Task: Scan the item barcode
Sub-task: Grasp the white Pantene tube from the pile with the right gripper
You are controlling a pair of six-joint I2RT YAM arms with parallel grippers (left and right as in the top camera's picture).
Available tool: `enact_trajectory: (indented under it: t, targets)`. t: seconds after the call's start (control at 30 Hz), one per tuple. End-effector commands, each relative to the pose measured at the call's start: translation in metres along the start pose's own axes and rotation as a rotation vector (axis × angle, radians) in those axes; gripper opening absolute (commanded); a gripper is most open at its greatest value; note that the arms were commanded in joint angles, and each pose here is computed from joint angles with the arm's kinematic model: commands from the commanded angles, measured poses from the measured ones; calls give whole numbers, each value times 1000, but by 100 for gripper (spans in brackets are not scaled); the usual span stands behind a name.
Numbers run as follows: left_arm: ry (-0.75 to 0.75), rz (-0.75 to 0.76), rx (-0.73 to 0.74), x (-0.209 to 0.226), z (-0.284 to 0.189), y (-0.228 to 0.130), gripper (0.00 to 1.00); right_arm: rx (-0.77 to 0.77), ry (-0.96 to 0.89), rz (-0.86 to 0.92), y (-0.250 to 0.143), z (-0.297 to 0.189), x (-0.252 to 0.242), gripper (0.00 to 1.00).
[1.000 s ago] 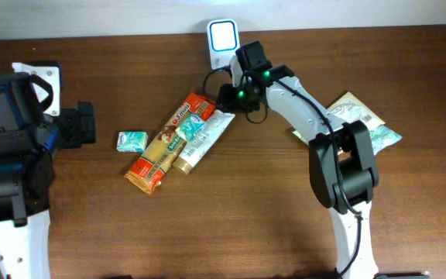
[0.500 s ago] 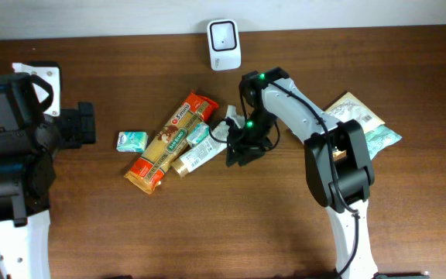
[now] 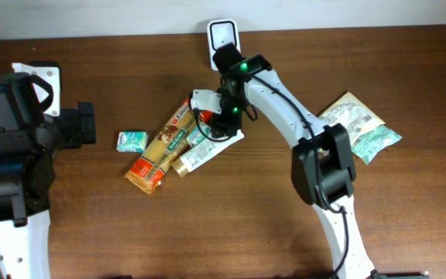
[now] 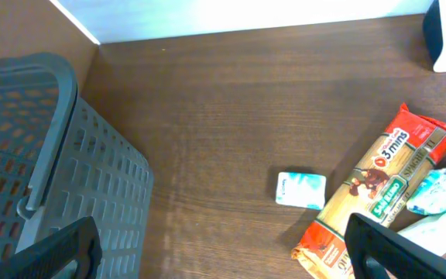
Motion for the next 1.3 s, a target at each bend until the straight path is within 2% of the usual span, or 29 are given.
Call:
enact_trajectory:
  t: [0.0,0.1,0.13,0.17,0.2,0.27,0.33,0.4,0.43,0.63,0.73,0.77,0.8,0.83,0.9,1.0,1.13,1.27]
  targets:
    - [5,-16,-8,2,-2,1,99,14,93,-41,-10,24,6,72]
    - [5,-16,-8,2,-2,1,99,50,232,-5,-19,22,28,72]
    - [4,-16,-8,2,-2,1,99,65,280,20,-22,20,36,68]
    - [5,-16,-8,2,-2,1,99,86,330,55,-26,18,44,58]
    - [5,-16,-8,2,-2,1,99,89,364,95,-27,16,49,55]
    - [5,-16,-8,2,-2,1,99,52,438,214,-22,12,58,56]
    - [5,-16,-8,2,-2,1,99,43,449,249,-19,13,60,56]
    - [5,-16,-8,2,-2,1,99,56,460,253,-19,17,63,57]
    - [5,-16,-8,2,-2,1,99,67,469,252,-20,21,67,61]
    - [5,-16,-8,2,-2,1,99,124,526,290,-40,41,79,60]
    - [4,-16,-8,2,-2,1,99,136,541,301,-43,43,82,44]
    - [5,-16,-8,2,-2,1,99,135,541,302,-43,43,82,30]
    - [5,-16,-8,2,-2,1,99,134,542,303,-44,43,82,10]
    - [4,-16,-8,2,-2,1,99,135,548,307,-44,42,83,4]
    - [5,-16,-8,2,-2,1,99,135,552,348,-42,41,83,4]
    - [5,-16,-8,2,-2,1,99,106,547,594,-29,26,74,4]
    - [4,-16,-8,1,-2,1,99,-94,569,621,-6,-28,56,4]
    - [5,-16,-8,2,-2,1,99,-252,481,576,10,-102,44,4]
Point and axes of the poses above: each gripper's point midway between its finger pads, its own z axis out along the fingers, its own x axis along the line the jaws close on, y = z × x, the point moved 8 cm from there along -z, back along the fingers, and after that the axes turned 3 degrees about z, right-handed, at the moved point
